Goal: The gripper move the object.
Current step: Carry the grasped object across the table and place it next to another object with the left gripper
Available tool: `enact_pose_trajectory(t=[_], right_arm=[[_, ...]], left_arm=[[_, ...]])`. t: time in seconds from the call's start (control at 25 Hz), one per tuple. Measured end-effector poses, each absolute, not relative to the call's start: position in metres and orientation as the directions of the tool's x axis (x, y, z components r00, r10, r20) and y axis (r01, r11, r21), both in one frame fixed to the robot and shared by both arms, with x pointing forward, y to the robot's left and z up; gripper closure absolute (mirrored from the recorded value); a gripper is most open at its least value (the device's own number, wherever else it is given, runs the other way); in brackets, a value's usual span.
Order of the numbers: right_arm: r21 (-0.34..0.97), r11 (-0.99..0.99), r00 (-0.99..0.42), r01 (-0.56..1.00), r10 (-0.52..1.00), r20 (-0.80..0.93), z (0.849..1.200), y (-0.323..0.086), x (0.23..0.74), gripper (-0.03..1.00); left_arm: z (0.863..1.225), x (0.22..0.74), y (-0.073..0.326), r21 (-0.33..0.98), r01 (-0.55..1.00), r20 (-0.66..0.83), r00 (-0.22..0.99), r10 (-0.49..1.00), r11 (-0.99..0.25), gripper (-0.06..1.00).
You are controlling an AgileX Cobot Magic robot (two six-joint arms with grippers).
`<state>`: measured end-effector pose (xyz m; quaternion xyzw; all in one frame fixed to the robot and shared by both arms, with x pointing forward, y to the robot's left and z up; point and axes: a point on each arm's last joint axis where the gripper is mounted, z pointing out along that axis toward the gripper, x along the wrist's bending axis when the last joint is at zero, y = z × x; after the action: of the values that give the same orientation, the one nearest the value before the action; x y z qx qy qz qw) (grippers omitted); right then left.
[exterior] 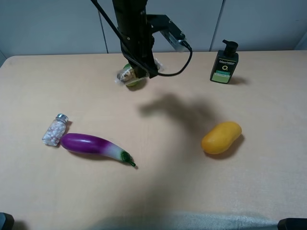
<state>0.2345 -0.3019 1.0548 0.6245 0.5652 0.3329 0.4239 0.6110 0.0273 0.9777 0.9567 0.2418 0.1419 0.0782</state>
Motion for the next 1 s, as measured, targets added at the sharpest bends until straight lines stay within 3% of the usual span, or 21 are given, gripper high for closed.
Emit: enact_pose_trajectory(t=[0.36, 0.68, 1.0], right_arm=[[0.906, -0.002, 0.139, 0.424, 0.988, -0.063, 1.055, -0.302, 0.235, 0.27], [0.906, -0.002, 0.139, 0.424, 0.988, -0.063, 1.055, -0.302, 0.235, 0.27], [0.906, -0.002, 0.139, 0.424, 0.988, -0.063, 1.055, -0.302, 0.235, 0.27]], left_arm=[[1.025, 0.624, 0.084, 0.25, 0.7, 0.25, 0.621, 0.743, -0.669, 0.69], [1.061, 0.631, 0.134, 0.315, 0.8, 0.237, 0.454, 0.859, -0.51, 0.69], [1.064, 0.641, 0.168, 0.325, 0.857, 0.223, 0.341, 0.913, -0.4, 0.69]])
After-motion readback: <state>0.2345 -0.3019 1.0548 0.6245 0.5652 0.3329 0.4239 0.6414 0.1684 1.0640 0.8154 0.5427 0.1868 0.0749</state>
